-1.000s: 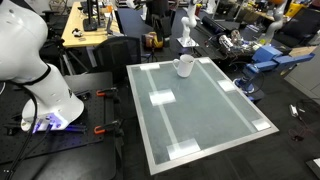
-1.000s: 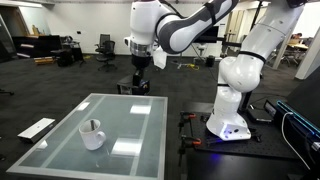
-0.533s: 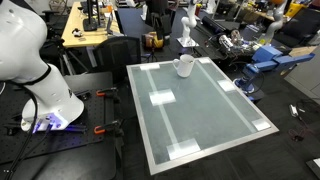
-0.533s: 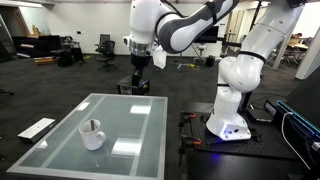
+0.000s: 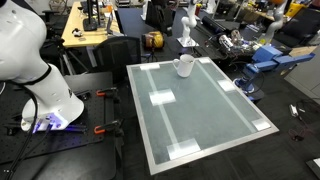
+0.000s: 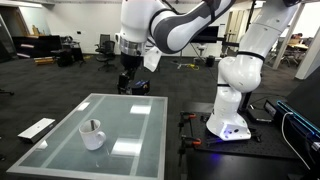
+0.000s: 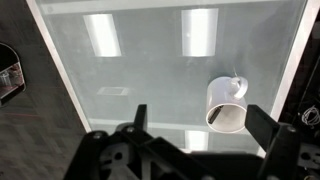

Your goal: Remove the pen from the mug and put it on the table

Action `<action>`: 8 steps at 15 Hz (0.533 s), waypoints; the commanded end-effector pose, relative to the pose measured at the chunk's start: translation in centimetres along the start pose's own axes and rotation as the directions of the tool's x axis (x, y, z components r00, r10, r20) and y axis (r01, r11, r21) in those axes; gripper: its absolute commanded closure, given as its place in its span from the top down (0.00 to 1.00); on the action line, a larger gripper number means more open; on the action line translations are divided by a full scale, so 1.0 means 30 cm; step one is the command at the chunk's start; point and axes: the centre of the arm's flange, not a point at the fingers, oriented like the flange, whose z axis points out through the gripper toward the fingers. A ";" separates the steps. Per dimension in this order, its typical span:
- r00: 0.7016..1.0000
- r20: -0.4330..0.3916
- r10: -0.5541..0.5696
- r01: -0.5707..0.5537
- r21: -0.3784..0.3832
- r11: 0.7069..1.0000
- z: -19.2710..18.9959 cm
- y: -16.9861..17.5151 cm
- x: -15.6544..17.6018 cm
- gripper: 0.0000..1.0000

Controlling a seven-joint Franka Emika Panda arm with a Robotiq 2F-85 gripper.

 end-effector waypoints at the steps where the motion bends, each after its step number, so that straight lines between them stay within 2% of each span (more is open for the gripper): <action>1: 0.997 -0.029 0.067 -0.066 0.032 0.997 0.031 -0.084 0.085 1.00; 5: 0.977 -0.076 0.197 -0.199 -0.010 0.980 0.080 -0.149 0.135 1.00; 8: 0.950 -0.130 0.285 -0.295 -0.067 0.953 0.119 -0.206 0.160 1.00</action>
